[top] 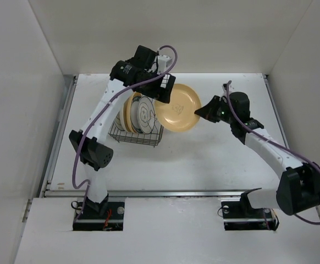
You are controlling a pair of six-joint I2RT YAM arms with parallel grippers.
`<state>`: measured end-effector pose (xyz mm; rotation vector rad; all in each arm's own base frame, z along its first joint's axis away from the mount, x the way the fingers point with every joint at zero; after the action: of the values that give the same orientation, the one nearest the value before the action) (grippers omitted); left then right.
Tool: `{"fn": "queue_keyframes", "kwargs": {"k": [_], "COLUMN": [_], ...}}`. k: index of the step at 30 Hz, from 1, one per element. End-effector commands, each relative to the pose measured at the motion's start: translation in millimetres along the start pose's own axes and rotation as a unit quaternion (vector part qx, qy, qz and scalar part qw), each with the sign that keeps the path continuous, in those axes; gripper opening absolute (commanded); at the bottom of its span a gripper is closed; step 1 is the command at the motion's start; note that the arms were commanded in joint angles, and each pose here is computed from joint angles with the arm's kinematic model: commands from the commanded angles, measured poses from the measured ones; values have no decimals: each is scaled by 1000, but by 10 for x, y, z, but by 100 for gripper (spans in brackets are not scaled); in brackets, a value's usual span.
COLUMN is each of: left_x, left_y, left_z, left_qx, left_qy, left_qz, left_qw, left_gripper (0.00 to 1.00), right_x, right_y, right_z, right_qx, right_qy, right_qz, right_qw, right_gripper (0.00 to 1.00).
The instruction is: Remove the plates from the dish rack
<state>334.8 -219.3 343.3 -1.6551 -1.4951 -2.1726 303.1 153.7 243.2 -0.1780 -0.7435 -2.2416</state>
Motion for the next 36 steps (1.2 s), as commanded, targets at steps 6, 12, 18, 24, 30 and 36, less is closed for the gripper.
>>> {"fn": "queue_keyframes", "kwargs": {"k": [6,12,18,24,30,36], "left_x": [854,1151,1042,602,317,23], "left_y": [-89,-680,-1336,-1644,-1824,-1917], "left_z": [362,965,1153,1174,1251,1306], "left_qx": [49,160,220,225,230,241], "left_qy": [249,361,287,235,205,169], "left_qz": [-52,14,117,191,240,263], "left_qw": [966,919,925,926,921,919], "left_gripper": [100,82,49,49,49,48], "right_x": [297,464,268,85,-9,-16], "right_y": [458,636,488,416,429,391], "right_z": [105,-414,-1037,-1317,-1428,-1461], "right_qx": [-106,-194,-268,-278,-258,-234], "right_qy": [-88,-233,-291,-324,-346,-352], "right_qz": [-197,-290,-267,-243,-230,-207], "right_qw": [971,908,879,871,872,882], "right_gripper": [0,0,0,0,8,59]}}
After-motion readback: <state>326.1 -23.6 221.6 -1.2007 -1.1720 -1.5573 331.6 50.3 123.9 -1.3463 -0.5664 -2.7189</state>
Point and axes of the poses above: each gripper's point midway between its finger pads, its own x axis back along the fingers, its own z axis along the line the jaws close on, y = z × x, the point moved 8 cm from there along x, back along the fingers, and after that the axes turned 14 degrees about -x, right-handed, at the moved point
